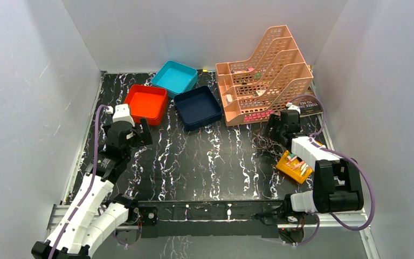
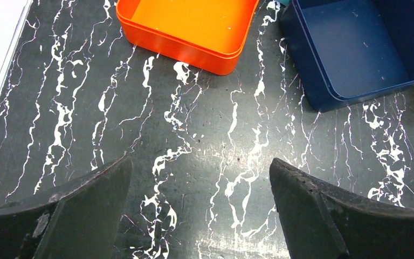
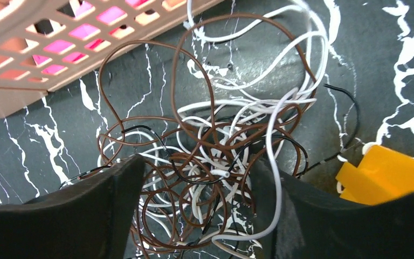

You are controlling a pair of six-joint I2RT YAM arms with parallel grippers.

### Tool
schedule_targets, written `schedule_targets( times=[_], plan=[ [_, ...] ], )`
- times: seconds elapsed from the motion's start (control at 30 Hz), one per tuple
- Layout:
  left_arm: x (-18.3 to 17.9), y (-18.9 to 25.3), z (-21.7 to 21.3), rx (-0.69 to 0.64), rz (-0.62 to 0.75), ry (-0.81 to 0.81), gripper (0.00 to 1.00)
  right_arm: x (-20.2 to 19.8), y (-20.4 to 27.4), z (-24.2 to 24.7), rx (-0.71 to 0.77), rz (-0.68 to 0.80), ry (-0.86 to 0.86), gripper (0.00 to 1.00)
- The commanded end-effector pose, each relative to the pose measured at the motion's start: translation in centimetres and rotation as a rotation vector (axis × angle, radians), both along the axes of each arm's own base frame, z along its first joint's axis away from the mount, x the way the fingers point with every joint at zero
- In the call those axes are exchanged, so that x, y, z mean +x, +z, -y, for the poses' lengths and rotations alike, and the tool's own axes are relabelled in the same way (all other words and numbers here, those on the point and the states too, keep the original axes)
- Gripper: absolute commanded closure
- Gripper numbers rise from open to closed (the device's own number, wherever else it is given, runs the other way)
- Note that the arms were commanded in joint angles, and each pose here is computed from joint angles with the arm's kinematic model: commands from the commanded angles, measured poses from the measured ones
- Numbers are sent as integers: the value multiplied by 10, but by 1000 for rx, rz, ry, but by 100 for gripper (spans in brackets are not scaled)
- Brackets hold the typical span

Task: Untangle the cables

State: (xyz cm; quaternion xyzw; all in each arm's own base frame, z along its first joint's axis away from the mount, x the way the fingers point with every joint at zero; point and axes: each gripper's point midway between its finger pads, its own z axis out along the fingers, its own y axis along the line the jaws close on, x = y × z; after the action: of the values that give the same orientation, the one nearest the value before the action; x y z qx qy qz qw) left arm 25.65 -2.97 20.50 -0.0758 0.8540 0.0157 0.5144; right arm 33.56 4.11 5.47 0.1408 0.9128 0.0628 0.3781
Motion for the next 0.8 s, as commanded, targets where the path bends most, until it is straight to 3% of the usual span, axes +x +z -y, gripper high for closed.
schedule_targets(
  times=[0.0, 0.33, 0.77],
  plan=[
    [-2, 1, -5, 20, -1, 13, 2, 0, -3, -9, 10, 24, 6, 27],
    [-1, 0, -7, 27, -8, 21, 2, -21, 0, -54, 9, 26, 138, 49],
    [0, -2, -6, 29, -16, 21, 2, -66, 15, -144, 93, 31, 337, 52]
  ],
)
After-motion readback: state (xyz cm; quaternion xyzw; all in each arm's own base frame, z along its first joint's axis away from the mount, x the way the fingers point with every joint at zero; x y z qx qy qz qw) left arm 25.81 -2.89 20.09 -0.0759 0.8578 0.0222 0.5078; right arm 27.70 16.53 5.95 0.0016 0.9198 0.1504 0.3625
